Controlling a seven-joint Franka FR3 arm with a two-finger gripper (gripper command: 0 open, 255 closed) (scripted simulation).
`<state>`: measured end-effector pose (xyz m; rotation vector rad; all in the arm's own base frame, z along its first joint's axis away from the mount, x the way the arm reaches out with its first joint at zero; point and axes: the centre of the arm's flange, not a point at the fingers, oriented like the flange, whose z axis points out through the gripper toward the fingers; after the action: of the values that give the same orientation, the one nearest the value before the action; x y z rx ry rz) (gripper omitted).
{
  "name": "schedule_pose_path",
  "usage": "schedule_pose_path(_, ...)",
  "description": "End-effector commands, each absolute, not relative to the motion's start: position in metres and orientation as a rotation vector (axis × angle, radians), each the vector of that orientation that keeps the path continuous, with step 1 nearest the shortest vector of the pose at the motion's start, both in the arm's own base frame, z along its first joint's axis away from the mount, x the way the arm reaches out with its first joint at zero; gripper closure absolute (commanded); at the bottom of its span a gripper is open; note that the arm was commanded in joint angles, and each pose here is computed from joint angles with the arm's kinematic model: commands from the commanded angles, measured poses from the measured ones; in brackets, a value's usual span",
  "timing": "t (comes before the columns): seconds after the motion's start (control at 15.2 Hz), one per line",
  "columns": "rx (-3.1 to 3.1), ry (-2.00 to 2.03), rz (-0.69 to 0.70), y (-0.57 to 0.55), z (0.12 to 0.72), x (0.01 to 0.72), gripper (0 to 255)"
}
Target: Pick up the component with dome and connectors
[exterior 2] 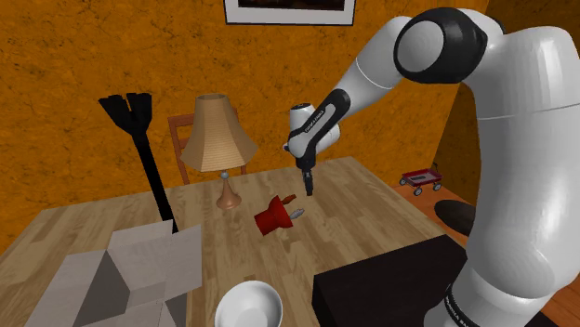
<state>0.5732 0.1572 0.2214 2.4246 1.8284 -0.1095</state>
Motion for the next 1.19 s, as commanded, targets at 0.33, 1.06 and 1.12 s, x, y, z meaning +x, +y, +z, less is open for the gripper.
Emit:
schedule_pose_path(0.33,2.169,2.089,-0.163,0.203,0.139,0.59,0)
schedule_pose_path(1.06,2.071,2.175,-0.182,0.22,0.069,0.593,0)
schedule_pose_path(1.12,2.071,2.175,-0.182,0.22,0.069,0.593,0)
